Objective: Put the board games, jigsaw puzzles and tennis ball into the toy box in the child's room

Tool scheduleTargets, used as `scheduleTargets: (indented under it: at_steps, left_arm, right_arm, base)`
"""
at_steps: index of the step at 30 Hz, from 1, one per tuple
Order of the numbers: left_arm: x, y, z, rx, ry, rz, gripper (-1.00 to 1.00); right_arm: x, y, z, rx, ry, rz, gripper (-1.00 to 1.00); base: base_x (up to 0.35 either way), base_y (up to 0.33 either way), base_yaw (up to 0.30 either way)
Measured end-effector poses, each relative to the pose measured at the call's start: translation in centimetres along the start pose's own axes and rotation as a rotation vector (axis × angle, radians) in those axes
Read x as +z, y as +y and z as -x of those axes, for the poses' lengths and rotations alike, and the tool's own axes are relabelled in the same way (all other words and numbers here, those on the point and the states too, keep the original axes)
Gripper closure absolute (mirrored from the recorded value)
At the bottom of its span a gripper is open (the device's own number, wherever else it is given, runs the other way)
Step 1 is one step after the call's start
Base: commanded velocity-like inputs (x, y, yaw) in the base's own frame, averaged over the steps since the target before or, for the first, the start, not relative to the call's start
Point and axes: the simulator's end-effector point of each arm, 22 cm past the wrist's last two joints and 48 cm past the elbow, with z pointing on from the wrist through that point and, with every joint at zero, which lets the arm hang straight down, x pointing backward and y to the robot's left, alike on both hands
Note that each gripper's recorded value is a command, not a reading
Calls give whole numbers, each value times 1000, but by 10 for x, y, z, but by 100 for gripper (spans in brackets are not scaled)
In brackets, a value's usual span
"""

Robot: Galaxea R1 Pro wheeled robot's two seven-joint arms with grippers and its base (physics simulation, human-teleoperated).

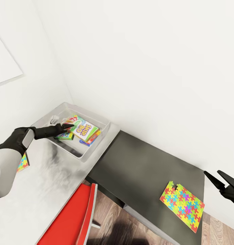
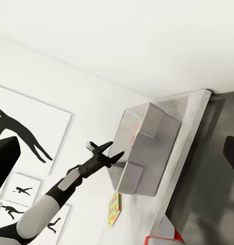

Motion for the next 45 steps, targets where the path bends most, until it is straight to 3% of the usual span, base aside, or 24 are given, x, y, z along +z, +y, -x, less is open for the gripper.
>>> scheduleTargets:
  at_steps: [15, 24, 27, 36, 45]
  left_arm:
    - [-19, 12, 11, -1, -20, 12, -100]
    - [-37, -17, 16, -12, -20, -154, -100]
    - [-50, -26, 19, -28, -17, -209, -100]
    - [-82, -56, 29, -9, -16, -341, -100]
    - [-119, -68, 9, -35, -2, -487, -100]
  right_arm:
    - [0, 0, 0, -1, -1, 1, -100]
    - [-1, 1, 1, -3, -4, 5, -100]
    - [-1, 2, 1, -4, -5, 8, -100]
    - [-2, 8, 4, -13, -11, 19, -100]
    - [-10, 15, 14, -38, -45, 22, -100]
  base:
    - [0, 0, 0]
    - [-45, -26, 0]
    - [-212, -140, 0]
    - [-227, -149, 0]
    - [-34, -19, 0]
